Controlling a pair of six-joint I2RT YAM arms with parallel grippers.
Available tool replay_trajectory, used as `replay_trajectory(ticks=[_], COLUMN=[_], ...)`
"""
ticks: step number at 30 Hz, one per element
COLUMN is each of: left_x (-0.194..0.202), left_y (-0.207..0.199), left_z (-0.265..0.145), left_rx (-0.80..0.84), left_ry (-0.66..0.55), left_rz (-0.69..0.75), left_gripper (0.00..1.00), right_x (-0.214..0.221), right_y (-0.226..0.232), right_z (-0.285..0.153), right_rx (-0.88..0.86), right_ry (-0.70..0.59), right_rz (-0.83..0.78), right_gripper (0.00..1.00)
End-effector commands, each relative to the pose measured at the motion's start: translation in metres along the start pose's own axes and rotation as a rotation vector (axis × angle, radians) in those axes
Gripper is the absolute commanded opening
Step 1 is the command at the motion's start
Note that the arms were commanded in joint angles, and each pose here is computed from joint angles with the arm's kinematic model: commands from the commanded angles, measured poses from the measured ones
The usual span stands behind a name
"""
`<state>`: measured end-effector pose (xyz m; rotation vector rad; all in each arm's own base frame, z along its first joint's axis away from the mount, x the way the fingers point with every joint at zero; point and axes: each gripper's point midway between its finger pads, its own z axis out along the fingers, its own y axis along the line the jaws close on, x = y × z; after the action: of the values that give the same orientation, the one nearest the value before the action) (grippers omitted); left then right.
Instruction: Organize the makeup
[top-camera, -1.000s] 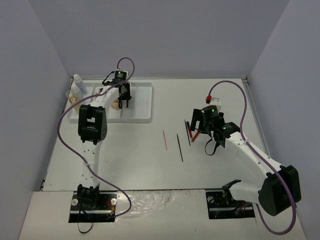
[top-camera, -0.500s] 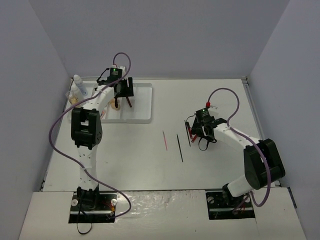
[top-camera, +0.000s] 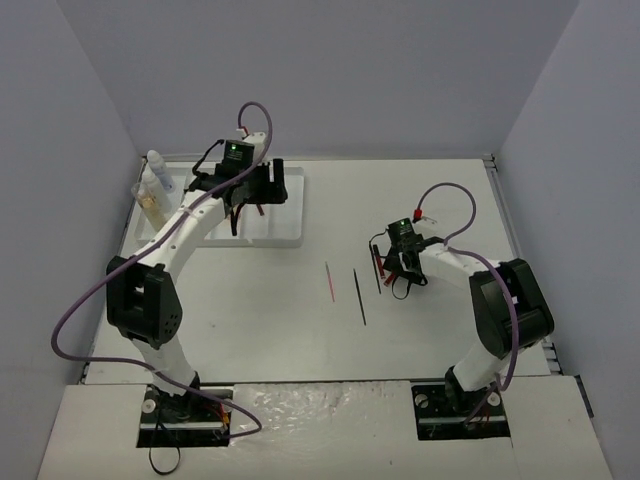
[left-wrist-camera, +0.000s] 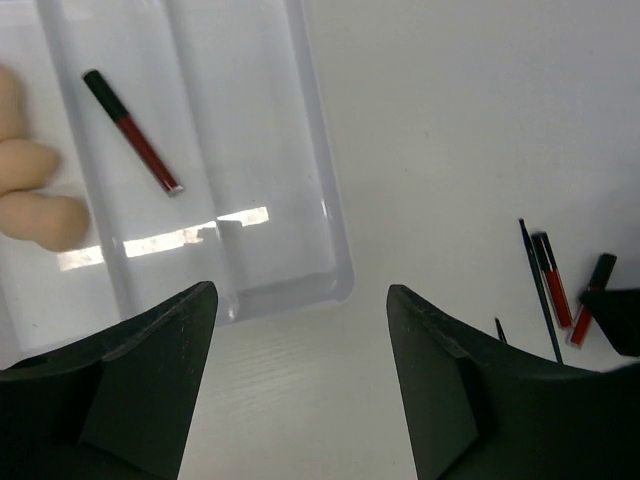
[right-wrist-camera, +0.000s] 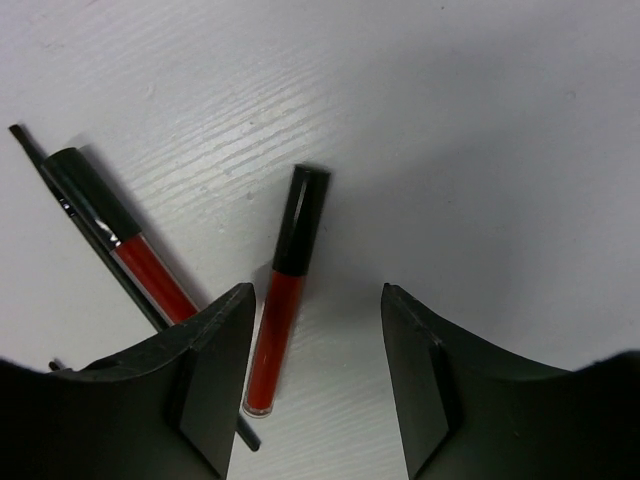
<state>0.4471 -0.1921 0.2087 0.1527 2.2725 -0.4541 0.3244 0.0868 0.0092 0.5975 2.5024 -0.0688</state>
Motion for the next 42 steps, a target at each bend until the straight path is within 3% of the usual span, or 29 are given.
replay_trajectory(ticks=[1, 5, 12, 17, 26, 35, 42], left_x=[0.02, 0.054, 0.082, 0.08, 0.053, 0.028, 0.023], left_y=[-0.044, -0.072, -0.115, -0.146, -0.189, -0.224, -0.233], left_z=[-0.02, -0.02, -0.035, -0.045, -0.067, -0.093, -0.101], left_rx=[0.08, 0.133, 0.228, 0.321, 0.52, 0.718, 0.784], left_ry=[0.009, 0.065, 0.091, 0.059, -0.032, -0.118, -0.146], left_rz=[0.038, 0.057, 0.066, 0.007, -0.092, -0.098, -0.086], left_gripper=[0.66, 0.66, 0.66, 0.66, 0.66, 0.65, 0.64], right_x=[-0.021, -0.017, -0.028, -0.063, -0.108, -0.118, -0.122], right_y=[0.003, -0.003, -0.004, 0.029, 0.104, 0.146, 0.162], right_z=[0.009, 0.016, 0.001, -0.048, -0.176, -0.245, -0.27], right_rx=[0.027, 0.049, 0.014, -0.199, -0.8, -1.177, -1.325], right_ry=[-0.071, -0.061, -0.092, -0.193, -0.383, -0.444, -0.449], right_rz=[0.051, 0.051, 0.031, 0.03, 0.028, 0.008, 0.0], right_gripper=[0.45, 0.33, 0.0, 0.0, 0.0, 0.0, 0.0])
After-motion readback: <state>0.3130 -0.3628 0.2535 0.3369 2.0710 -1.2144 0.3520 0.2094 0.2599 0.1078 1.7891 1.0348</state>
